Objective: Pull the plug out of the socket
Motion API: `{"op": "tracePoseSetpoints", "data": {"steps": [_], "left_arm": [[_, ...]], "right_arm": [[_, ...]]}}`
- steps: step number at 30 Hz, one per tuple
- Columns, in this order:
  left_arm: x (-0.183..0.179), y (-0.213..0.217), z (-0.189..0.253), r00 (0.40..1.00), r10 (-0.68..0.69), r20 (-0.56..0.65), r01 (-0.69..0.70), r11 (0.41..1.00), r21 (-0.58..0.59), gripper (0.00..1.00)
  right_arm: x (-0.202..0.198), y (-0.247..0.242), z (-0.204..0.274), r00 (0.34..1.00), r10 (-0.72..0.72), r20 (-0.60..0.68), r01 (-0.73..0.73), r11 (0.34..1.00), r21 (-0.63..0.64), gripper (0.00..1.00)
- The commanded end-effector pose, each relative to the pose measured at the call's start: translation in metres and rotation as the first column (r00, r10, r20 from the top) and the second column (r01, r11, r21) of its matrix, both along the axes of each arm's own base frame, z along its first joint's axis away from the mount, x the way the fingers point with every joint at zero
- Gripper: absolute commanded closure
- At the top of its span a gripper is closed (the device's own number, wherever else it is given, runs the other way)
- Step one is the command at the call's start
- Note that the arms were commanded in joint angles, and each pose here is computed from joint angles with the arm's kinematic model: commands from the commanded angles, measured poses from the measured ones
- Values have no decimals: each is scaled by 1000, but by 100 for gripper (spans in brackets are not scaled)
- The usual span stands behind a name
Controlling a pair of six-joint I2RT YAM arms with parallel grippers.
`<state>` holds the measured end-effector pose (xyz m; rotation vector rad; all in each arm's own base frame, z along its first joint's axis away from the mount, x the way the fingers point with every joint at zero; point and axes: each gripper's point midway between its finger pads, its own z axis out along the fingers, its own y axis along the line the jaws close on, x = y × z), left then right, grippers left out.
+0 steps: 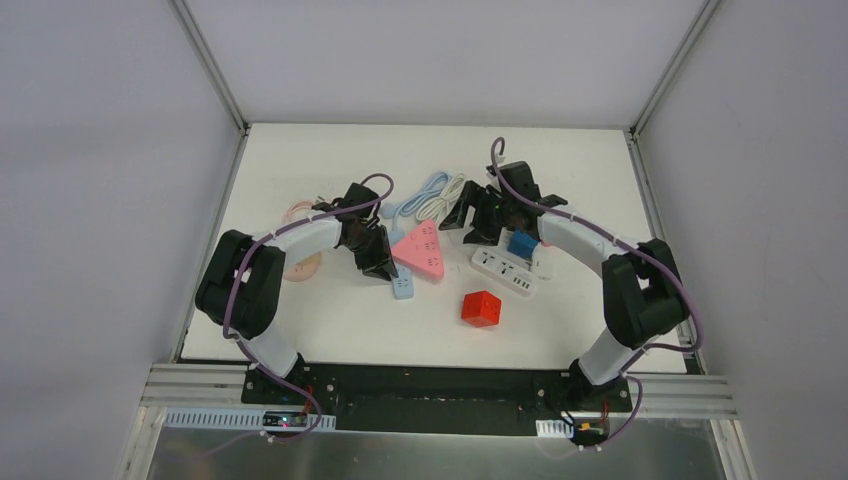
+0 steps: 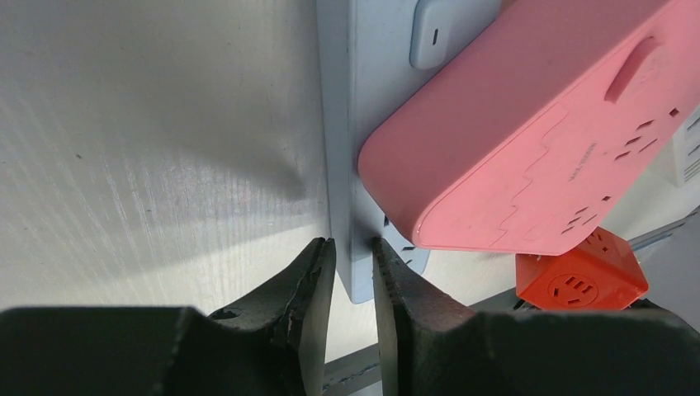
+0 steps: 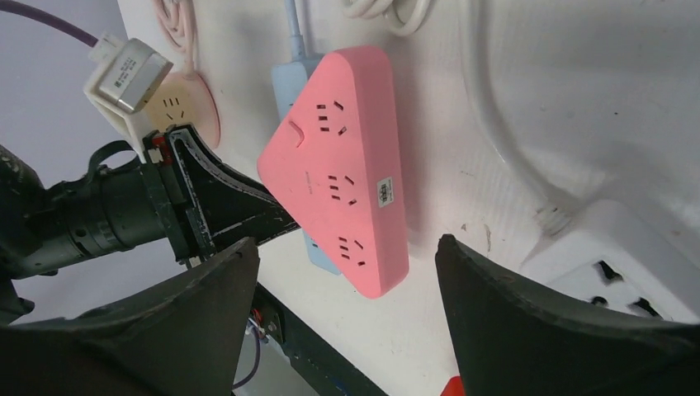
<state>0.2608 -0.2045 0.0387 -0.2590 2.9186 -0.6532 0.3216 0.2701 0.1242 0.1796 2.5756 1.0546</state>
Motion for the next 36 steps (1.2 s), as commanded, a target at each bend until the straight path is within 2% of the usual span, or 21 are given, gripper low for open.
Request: {"op": "tracePoseSetpoints", "data": {"steps": [1, 6, 7, 8, 14, 18, 20, 24, 25, 28, 31, 36], "left_arm": [[-11, 20, -25, 998, 37, -50, -31, 993, 117, 76], [-18, 27, -34, 997, 44, -67, -34, 989, 146, 78], [-19, 27, -34, 997, 43, -68, -33, 989, 147, 78], [-19, 28, -35, 997, 42, -68, -31, 989, 147, 78], [-16, 26, -32, 998, 29, -58, -20, 990, 140, 78], [-15, 24, -29, 999, 18, -46, -11, 991, 130, 77], [-14, 22, -27, 999, 13, -36, -8, 993, 116, 76], [-7, 18, -18, 1000, 9, 19, -10, 997, 83, 71], [-5, 18, -15, 999, 11, 38, -14, 997, 82, 68], [1, 22, -5, 994, 26, 109, -35, 996, 81, 58], [5, 26, 7, 981, 40, 187, -54, 996, 70, 49], [7, 27, 13, 965, 49, 258, -64, 997, 47, 41]], "right_arm": [[3, 17, -8, 999, 39, 10, -39, 998, 57, 20], [6, 23, -41, 998, 46, -52, -44, 999, 28, 20], [0, 30, -41, 993, 86, -78, -81, 994, 68, 20], [-15, 41, -33, 978, 151, -146, -127, 979, 162, 21], [-24, 60, -45, 952, 226, -206, -180, 959, 220, 22], [-25, 76, -46, 946, 258, -197, -199, 940, 277, 25], [-24, 83, -47, 946, 260, -193, -196, 934, 298, 30], [-19, 94, -50, 954, 237, -186, -165, 927, 338, 50], [-16, 95, -53, 958, 207, -200, -131, 932, 337, 57], [-14, 98, -62, 960, 173, -222, -88, 934, 345, 65], [-17, 103, -67, 962, 157, -225, -73, 937, 342, 69], [-23, 107, -79, 959, 148, -243, -64, 945, 321, 70]]}}
